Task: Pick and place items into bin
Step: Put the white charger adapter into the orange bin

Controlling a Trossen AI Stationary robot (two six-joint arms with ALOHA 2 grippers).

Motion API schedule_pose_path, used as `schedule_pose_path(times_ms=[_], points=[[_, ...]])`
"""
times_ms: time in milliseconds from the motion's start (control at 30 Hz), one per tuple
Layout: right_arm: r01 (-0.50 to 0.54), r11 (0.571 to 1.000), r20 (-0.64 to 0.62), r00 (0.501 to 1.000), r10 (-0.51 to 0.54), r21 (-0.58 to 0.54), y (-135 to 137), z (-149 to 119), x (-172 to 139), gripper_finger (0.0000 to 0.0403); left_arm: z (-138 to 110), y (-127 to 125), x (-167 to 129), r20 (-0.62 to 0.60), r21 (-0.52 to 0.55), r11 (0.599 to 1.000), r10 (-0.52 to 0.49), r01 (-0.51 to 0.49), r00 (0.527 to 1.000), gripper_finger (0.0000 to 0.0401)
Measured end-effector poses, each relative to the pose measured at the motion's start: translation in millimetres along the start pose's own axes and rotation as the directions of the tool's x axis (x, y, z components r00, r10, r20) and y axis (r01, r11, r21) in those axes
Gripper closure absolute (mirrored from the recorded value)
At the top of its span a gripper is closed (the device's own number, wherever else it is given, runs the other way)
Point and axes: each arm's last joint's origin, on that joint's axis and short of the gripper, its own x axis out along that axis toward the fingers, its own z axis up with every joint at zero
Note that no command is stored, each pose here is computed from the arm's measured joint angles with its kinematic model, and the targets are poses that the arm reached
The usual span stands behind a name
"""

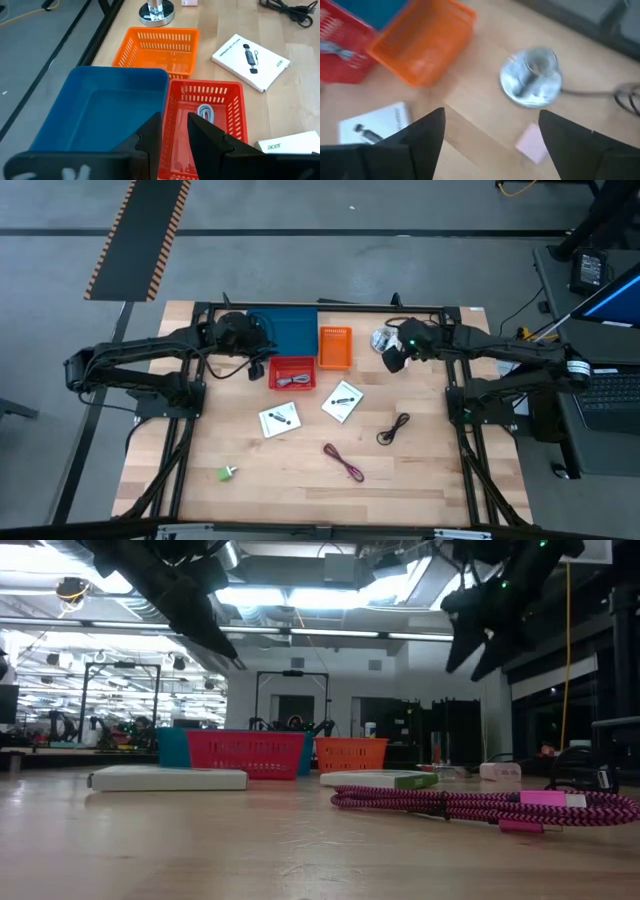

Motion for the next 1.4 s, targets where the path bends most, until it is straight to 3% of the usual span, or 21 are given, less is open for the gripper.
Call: schedule_pose_path(times_ms=[233,700,1400], points=[[0.150,0.987,-0.166,0.976,-0.139,0.056,-6,-4,29,0.0110,0,0,0,0.001,0.000,1.000,0.002,-0.002,1.000,0.0313],[0.266,0.960,-0.375,0.902,-0.216,0.088,-13,-15,72,0.0111,0,0,0,-0.003,-0.009,1.000,0.001,-0.001,1.000,0.0313],[0.297,0.926,-0.357,0.912,-0.202,0.235,-41,-43,106,0.0111,-1,0,0,-0.008,-0.010,1.000,0.000,0.000,1.000,0.0313]])
